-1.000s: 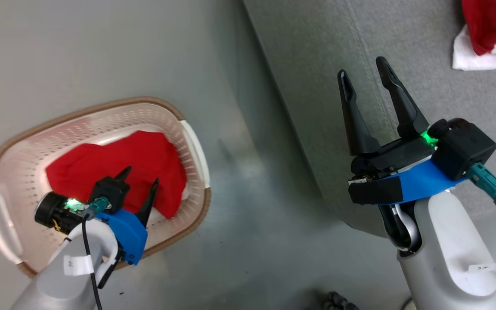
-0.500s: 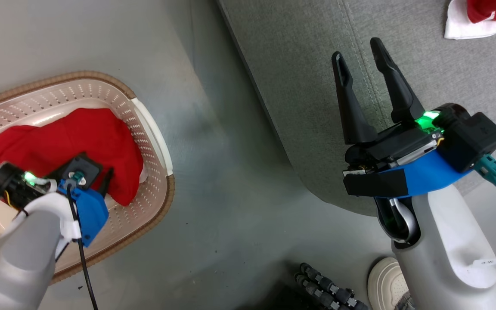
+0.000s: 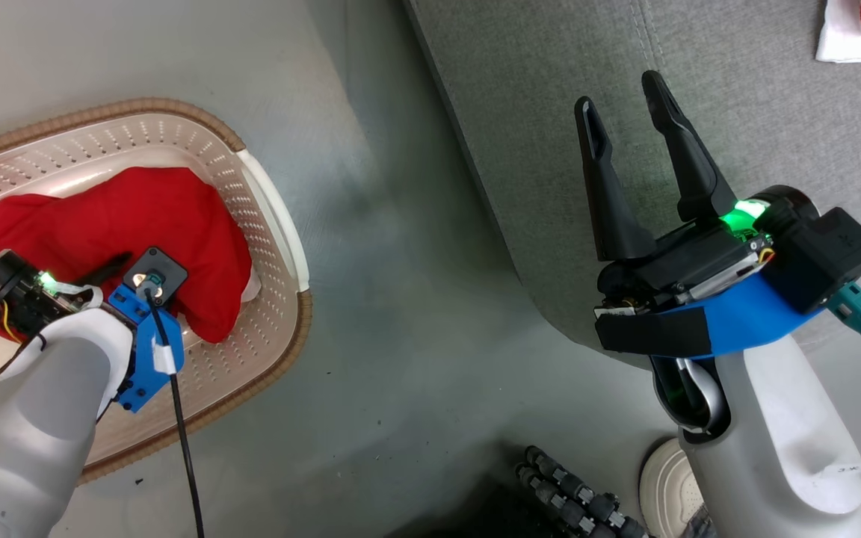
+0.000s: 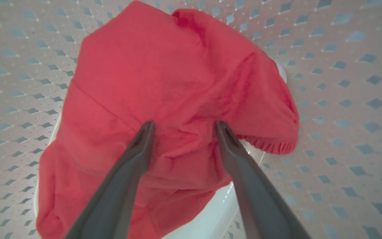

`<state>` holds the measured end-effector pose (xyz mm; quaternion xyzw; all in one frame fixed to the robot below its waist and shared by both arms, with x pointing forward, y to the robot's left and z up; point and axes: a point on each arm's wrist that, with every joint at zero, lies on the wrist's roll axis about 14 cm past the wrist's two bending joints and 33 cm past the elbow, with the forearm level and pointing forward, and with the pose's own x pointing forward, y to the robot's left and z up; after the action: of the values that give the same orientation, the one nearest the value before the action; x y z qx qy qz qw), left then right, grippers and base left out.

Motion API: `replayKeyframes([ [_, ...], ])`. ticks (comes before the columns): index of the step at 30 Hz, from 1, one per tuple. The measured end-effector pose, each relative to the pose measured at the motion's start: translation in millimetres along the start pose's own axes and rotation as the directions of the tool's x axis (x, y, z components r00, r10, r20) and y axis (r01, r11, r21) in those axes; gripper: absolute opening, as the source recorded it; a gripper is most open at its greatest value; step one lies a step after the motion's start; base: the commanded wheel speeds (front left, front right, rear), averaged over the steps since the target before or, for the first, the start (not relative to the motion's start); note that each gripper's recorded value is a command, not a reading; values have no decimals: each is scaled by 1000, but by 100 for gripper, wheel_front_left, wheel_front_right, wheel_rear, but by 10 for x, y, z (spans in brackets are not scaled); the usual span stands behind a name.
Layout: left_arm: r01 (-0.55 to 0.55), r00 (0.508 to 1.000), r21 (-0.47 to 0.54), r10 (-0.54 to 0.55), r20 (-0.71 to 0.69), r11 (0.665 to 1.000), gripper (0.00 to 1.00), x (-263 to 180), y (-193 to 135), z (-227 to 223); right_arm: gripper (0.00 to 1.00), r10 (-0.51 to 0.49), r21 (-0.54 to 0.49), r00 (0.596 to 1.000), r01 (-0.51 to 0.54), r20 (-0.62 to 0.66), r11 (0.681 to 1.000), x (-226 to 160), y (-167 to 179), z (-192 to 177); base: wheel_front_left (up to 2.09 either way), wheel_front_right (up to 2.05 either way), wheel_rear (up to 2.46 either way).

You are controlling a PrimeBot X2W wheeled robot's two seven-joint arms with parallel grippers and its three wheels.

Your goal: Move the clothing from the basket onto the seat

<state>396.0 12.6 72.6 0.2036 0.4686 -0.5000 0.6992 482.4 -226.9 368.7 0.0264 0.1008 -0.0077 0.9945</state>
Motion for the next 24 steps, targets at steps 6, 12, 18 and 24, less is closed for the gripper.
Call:
replayKeyframes([
  [6,-7,999,19,8,-45,1000,4,20,30,-55,100,7,5,1000,-7,-5,1000,11,28,-34,0,0,0],
  [12,-16,997,17,17,-71,1000,0,26,42,-68,100,14,7,1000,-14,-5,1000,18,53,-40,0,0,0],
  [18,-17,997,10,18,-79,1000,0,20,37,-82,100,24,9,1000,-24,-2,1000,33,86,-36,0,0,0],
  [24,-22,997,-4,21,-72,1000,0,14,47,-68,100,30,9,1000,-29,-1,1000,44,102,-36,0,0,0],
])
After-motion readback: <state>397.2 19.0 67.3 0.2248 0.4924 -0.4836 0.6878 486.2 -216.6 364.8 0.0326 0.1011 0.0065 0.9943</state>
